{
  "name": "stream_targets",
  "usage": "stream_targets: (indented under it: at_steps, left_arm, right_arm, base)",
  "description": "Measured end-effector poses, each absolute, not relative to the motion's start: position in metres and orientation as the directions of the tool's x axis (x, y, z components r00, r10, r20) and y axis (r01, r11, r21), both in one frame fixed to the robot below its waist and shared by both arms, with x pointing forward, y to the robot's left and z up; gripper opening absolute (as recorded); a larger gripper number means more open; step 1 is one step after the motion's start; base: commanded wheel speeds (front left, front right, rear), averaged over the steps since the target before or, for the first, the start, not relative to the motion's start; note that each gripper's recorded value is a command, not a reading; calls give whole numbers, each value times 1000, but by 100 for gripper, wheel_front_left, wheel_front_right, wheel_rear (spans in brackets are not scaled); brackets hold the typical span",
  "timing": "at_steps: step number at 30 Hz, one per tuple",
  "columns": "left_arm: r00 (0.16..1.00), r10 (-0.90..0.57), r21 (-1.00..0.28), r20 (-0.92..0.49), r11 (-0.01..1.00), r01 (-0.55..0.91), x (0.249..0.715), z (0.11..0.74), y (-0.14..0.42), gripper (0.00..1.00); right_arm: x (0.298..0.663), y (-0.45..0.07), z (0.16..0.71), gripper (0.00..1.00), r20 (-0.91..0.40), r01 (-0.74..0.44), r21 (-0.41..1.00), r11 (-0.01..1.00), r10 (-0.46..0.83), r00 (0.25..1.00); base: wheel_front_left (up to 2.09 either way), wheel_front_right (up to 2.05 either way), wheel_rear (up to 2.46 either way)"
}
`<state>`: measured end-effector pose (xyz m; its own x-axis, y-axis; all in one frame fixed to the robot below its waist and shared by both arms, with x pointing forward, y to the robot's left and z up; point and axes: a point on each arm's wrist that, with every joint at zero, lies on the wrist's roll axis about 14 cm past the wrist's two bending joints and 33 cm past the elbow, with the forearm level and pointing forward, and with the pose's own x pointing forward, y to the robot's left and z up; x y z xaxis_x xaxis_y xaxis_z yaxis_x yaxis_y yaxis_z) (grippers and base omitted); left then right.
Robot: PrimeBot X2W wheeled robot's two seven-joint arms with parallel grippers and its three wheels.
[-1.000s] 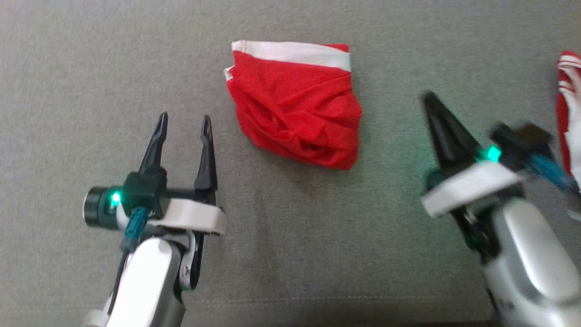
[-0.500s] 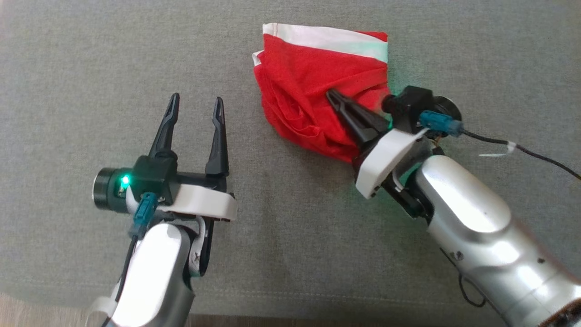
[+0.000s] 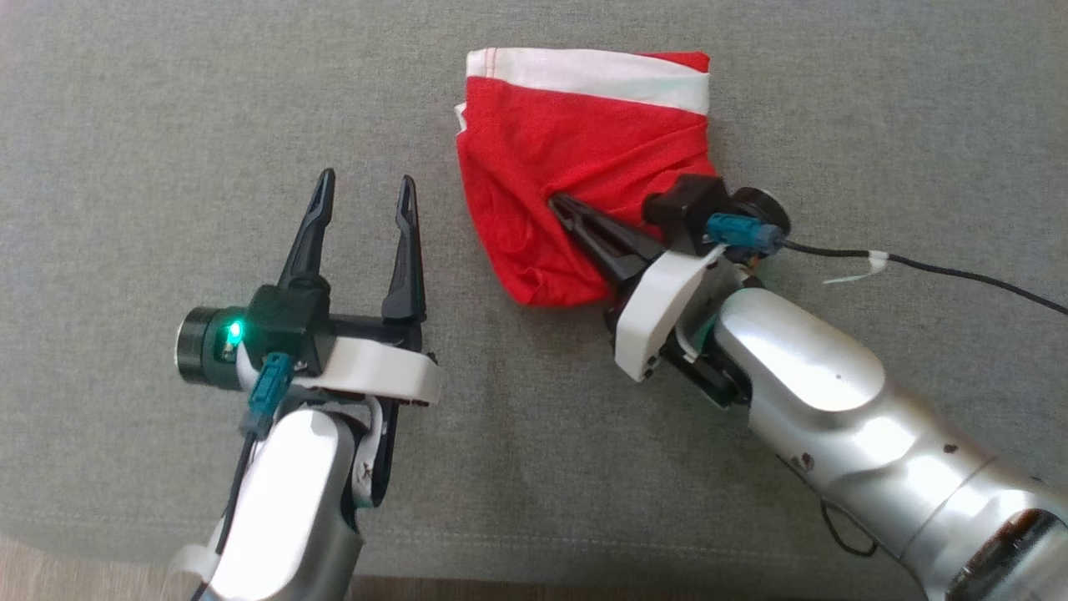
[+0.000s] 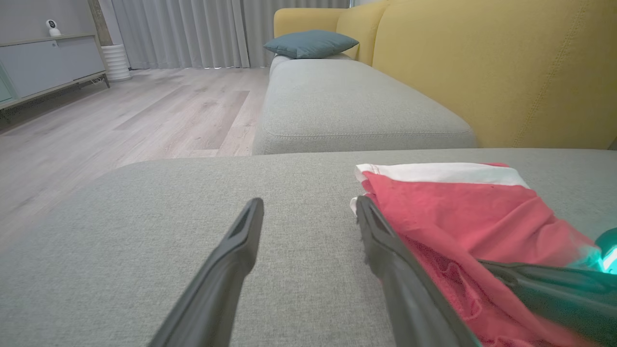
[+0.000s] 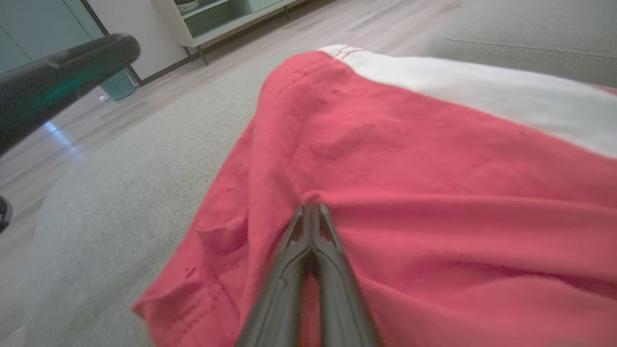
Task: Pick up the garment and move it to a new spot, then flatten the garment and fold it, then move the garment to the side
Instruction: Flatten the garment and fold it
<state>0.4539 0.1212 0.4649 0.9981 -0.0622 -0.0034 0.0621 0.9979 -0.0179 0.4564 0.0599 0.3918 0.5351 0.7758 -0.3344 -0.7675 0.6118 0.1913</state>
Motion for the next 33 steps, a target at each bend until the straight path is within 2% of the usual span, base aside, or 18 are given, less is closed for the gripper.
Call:
stream_targets:
  at_steps: [13, 21, 22, 23, 28, 33]
  left_arm:
    - [998, -68, -26, -2, 997, 68, 455, 465, 119, 100]
    - [997, -82, -30, 12, 996, 82, 455, 470, 115, 100]
    - [996, -84, -30, 14, 996, 85, 455, 471, 114, 100]
    - [996, -89, -31, 17, 996, 89, 455, 472, 113, 100]
    - [994, -103, -23, 32, 994, 104, 453, 478, 108, 100]
    - [994, -102, -14, 37, 995, 103, 449, 481, 110, 100]
  right_arm:
    - [430, 86, 380, 0, -364, -840, 172, 515, 826, 431]
    - [425, 86, 386, 1, -327, -829, 199, 523, 833, 447]
    - [428, 85, 391, 38, -307, -823, 201, 532, 831, 463]
    - [432, 84, 398, 100, -283, -812, 211, 544, 829, 482]
    - [459, 59, 436, 100, -154, -740, 239, 629, 777, 611]
    - [485, -15, 476, 100, -13, -591, 216, 777, 608, 794]
  base:
    - [0, 0, 0]
    - [0, 0, 0]
    - [0, 0, 0]
    - [0, 0, 0]
    - [0, 0, 0]
    - [0, 0, 0]
